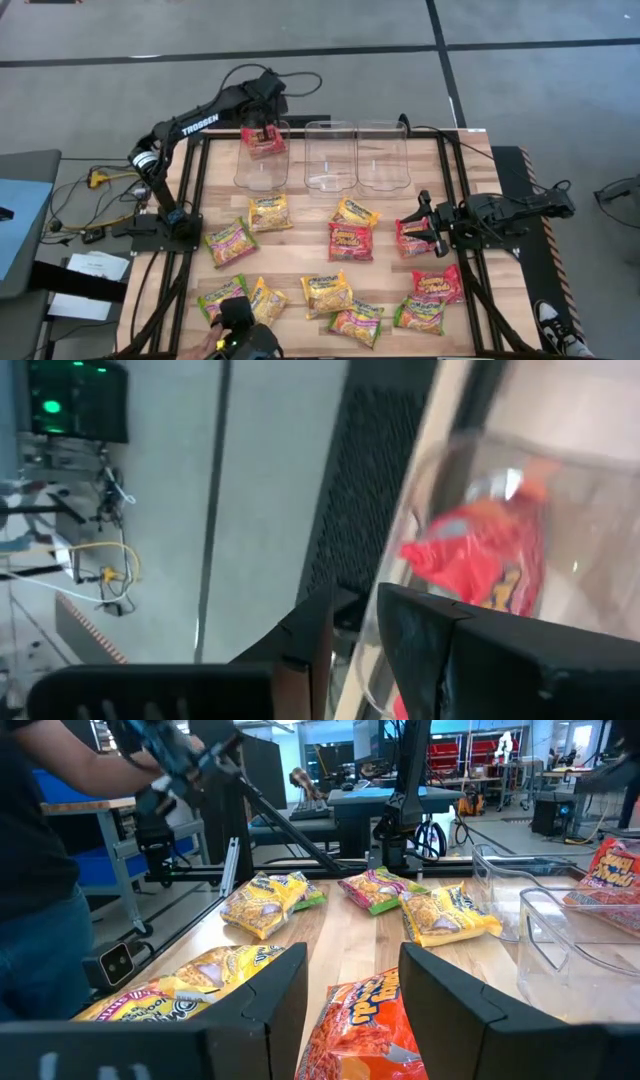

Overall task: Sort Maruchan noodles
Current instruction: Put the green noodle pack into the right transparent bin

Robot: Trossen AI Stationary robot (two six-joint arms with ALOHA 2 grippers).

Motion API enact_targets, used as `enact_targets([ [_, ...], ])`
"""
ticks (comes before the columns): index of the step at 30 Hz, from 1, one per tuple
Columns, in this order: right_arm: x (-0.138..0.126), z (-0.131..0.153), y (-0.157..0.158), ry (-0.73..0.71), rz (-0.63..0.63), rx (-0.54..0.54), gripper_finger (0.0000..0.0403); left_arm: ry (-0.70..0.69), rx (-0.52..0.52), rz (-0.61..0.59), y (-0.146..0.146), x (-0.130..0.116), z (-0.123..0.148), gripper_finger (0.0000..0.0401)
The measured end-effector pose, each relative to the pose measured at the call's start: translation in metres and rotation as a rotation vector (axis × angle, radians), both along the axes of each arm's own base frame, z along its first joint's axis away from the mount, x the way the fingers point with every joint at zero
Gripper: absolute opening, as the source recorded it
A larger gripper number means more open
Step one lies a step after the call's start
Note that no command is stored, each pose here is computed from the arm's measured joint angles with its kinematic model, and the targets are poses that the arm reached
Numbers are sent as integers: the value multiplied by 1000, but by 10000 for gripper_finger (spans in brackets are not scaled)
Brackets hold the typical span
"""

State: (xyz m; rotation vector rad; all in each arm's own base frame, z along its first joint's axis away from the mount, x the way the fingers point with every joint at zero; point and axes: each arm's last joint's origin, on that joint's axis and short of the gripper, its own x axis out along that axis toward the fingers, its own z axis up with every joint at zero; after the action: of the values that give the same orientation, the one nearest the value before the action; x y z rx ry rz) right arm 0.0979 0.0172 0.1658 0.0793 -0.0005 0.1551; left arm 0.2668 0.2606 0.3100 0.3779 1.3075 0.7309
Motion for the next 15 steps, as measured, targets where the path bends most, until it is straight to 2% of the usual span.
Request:
enact_targets([
  [3, 0, 0, 0, 0, 0, 0, 182, -85, -4, 35, -6, 4, 22, 73],
  [6, 0, 0, 0, -1, -10, 0, 182, -193, -68, 38, -16, 9, 41, 73],
  [10, 0, 1, -1, -6, -32, 1, 182, -364, -211, 11, -33, 18, 60, 73],
  [13, 0, 1, -1, -10, -27, 7, 182, -505, -356, -31, -48, 27, 71, 73],
  [15, 0, 3, 0, -22, -24, 49, 182, -580, -452, -79, -59, 33, 79, 73],
])
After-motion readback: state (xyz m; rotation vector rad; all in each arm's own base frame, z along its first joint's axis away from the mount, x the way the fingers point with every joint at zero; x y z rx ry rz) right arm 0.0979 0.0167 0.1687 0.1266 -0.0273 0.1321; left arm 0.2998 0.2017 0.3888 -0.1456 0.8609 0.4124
